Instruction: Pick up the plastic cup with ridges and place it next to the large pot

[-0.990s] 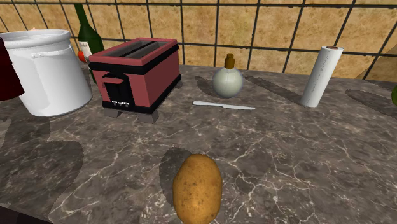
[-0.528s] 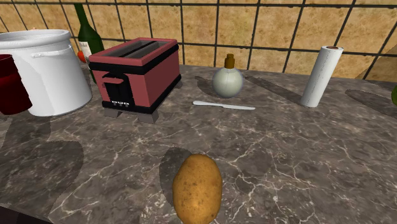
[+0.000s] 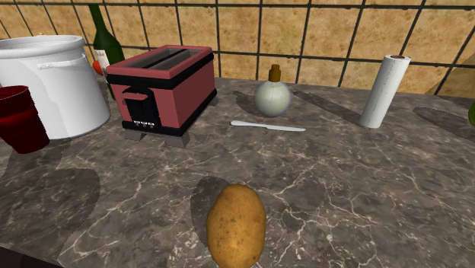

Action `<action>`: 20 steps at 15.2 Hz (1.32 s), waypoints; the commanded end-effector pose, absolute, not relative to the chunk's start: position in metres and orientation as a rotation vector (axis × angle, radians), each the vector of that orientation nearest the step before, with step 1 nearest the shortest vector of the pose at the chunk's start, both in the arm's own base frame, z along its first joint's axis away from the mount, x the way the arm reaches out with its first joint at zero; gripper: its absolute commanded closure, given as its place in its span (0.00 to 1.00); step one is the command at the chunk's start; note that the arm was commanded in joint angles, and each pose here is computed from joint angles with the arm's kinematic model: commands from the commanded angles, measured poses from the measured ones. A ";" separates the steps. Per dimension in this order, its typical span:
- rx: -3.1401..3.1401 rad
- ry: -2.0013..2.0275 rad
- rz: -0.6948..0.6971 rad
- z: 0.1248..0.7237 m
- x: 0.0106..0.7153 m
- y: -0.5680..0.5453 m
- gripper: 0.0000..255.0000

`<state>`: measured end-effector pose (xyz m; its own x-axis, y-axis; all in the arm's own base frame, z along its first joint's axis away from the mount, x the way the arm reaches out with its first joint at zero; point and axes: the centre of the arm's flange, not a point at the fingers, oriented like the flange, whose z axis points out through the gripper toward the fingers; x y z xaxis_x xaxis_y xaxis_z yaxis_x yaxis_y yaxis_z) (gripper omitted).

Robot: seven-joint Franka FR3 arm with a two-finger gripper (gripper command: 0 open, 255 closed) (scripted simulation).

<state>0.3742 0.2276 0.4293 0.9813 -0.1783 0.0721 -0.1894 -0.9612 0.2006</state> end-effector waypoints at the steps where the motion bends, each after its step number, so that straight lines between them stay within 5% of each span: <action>1: 2.920 -0.274 0.080 0.417 0.374 0.228 1.00; 19: 2.920 -0.274 0.080 0.366 0.374 0.228 1.00; 20: 2.920 -0.274 0.080 0.366 0.374 0.228 0.00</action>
<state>0.3744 0.2275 0.3655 0.9813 -0.1782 0.0725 -0.1894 -0.9613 0.2003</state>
